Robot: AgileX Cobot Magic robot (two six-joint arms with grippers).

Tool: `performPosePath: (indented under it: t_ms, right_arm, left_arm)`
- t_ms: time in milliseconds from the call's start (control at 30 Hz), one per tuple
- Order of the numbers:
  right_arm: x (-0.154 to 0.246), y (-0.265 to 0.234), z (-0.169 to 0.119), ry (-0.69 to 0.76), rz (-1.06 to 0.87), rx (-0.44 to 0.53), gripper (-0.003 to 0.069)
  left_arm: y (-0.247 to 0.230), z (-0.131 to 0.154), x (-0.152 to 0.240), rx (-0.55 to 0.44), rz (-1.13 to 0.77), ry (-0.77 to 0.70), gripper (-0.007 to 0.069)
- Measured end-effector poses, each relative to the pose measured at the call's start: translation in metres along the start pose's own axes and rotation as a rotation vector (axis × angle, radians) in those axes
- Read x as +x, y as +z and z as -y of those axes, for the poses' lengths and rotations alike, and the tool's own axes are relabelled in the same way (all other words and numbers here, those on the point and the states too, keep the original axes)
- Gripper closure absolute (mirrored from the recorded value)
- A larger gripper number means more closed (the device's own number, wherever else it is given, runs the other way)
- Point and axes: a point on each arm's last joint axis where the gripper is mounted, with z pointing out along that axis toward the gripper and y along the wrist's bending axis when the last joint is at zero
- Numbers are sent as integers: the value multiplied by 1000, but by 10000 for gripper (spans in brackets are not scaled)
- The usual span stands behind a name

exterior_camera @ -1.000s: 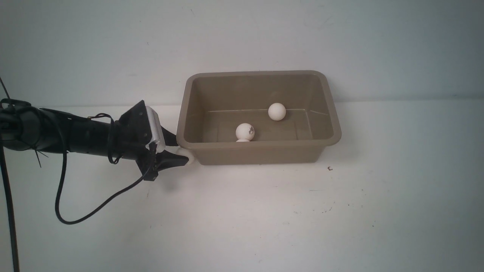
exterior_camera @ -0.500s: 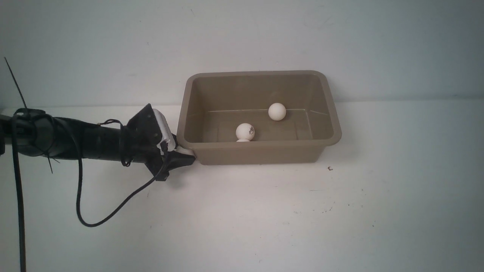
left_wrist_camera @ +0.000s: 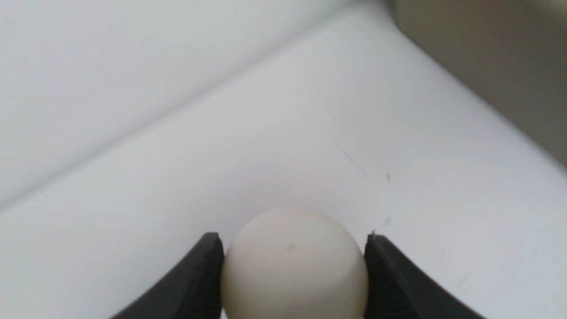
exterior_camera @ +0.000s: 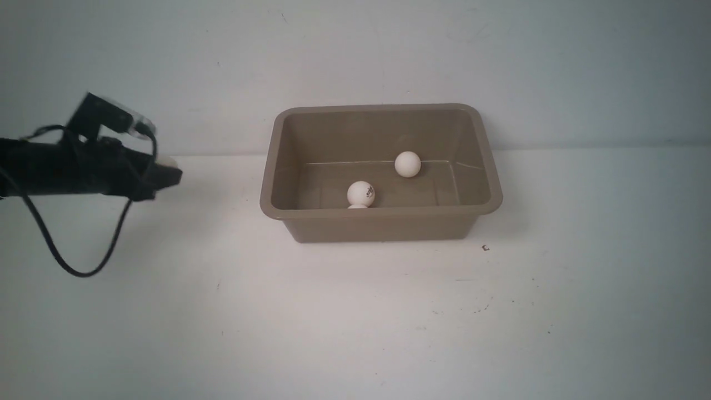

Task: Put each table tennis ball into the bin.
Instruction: Use the left arm to clamp the table tennis ball closest to it, then use the left arm to put the table tennis ball into the box

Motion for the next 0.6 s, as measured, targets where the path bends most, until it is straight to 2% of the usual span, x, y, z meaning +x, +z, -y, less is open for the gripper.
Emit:
performPosePath:
  t_ms: [33, 100, 167, 200, 267, 333, 400, 533, 600]
  right_arm:
    - [-1, 0, 0, 0, 6, 0, 676]
    - [-1, 0, 0, -1, 14, 3, 676]
    - [-1, 0, 1, -3, 16, 7, 676]
    - [-1, 0, 1, -5, 16, 8, 676]
    - [-1, 0, 1, -7, 16, 13, 676]
    - [-1, 0, 1, -8, 15, 14, 676]
    - [-1, 0, 1, -8, 15, 14, 676]
    - [-1, 0, 1, -4, 16, 7, 676]
    - [-2, 0, 0, 2, 17, -4, 676]
  left_arm:
    - [-7, 4, -9, 29, 34, 4, 272]
    - [-20, 31, -41, 147, 124, 66, 272]
    - [-19, 55, -60, 209, 157, 116, 272]
    - [-19, 58, -62, 214, 158, 119, 272]
    - [-5, 93, -80, 276, 162, 159, 272]
    - [11, 119, -87, 294, 147, 187, 272]
    - [19, 130, -90, 282, 137, 205, 272]
    - [54, 164, -95, 89, 85, 294, 272]
    - [64, 169, -93, 38, 71, 324, 272]
